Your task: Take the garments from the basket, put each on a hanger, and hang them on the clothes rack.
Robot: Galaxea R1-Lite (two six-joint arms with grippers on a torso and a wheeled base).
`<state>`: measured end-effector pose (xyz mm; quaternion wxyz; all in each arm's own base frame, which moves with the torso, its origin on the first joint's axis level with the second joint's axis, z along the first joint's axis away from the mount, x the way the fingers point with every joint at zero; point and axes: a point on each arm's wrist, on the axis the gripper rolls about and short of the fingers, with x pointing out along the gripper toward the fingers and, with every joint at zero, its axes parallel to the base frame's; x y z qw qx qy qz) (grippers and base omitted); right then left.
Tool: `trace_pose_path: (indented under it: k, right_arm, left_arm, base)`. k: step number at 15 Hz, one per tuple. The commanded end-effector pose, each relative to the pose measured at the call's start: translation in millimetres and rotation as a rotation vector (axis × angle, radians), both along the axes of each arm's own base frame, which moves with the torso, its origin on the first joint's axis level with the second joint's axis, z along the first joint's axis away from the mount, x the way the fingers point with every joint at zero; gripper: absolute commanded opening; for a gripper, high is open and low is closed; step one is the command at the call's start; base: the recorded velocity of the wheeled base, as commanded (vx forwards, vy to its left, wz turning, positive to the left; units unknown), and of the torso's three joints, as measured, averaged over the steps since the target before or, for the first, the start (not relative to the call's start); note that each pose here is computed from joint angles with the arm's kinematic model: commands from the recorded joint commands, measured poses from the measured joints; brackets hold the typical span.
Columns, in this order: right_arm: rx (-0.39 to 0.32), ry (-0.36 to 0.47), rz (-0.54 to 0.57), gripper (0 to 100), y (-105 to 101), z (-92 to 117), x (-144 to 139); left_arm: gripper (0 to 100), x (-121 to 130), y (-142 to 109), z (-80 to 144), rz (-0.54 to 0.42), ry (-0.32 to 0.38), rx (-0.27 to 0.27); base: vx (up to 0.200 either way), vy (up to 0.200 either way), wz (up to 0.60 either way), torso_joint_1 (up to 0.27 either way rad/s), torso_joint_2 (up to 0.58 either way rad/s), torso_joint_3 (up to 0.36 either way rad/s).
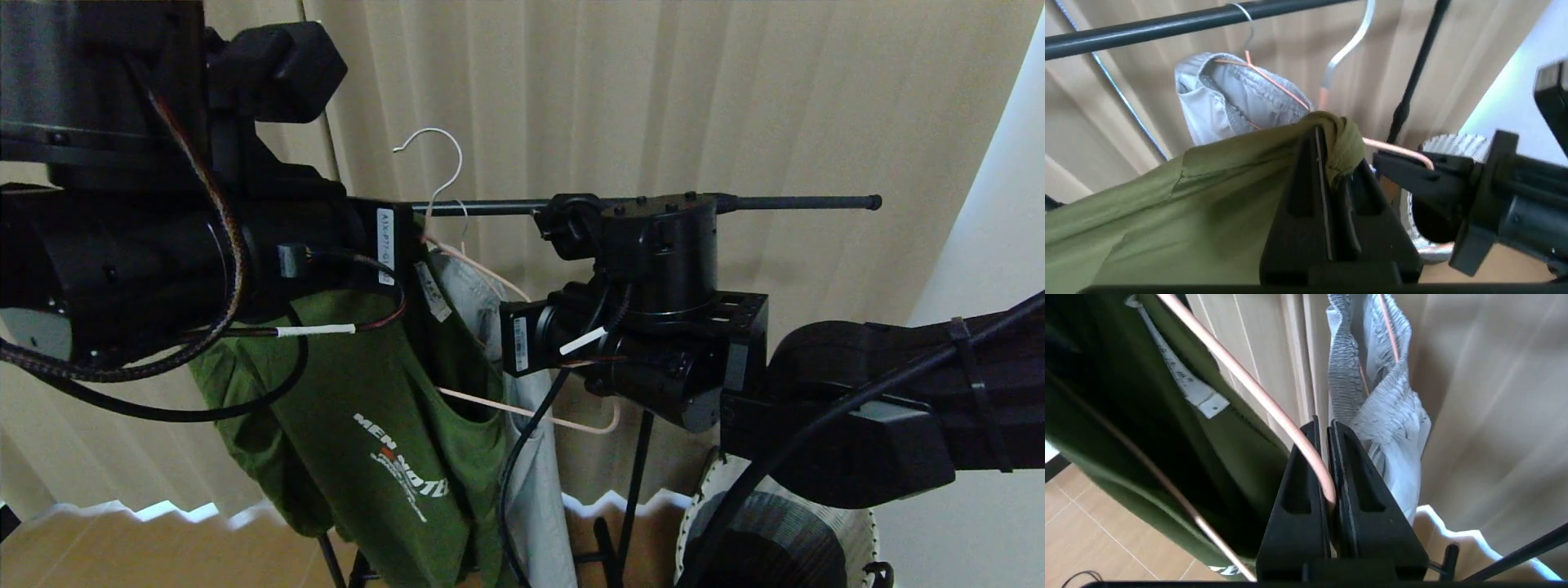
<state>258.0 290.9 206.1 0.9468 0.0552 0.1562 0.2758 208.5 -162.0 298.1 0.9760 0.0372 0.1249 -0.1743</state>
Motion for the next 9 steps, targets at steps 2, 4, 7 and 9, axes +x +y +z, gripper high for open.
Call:
trace_pose_path:
  k: [2,4,7,9]
  right_arm:
    - [0.008,-0.007,-0.002,0,-2,4,-1]
    - [0.010,-0.008,-0.007,0,-3,4,0]
    - [0.024,-0.020,-0.010,0,-7,12,-3]
    - [0.034,-0.028,-0.013,0,-12,17,-5]
  left_arm:
    - [0,-11,8,-9,-0.031,0.004,0.057]
    - [100,-17,12,-13,-0.075,0.010,0.067]
    - [100,-24,18,-15,-0.088,0.003,0.090]
    - [100,-29,22,-16,-0.093,-0.003,0.105]
  base:
    - [0.000,0.000,0.00,0.000,0.00,0.000]
    - [0.000,0.000,0.00,0.000,0.00,0.000]
    - [0.000,0.000,0.00,0.000,0.00,0.000]
    - [0.000,0.000,0.00,0.000,0.00,0.000]
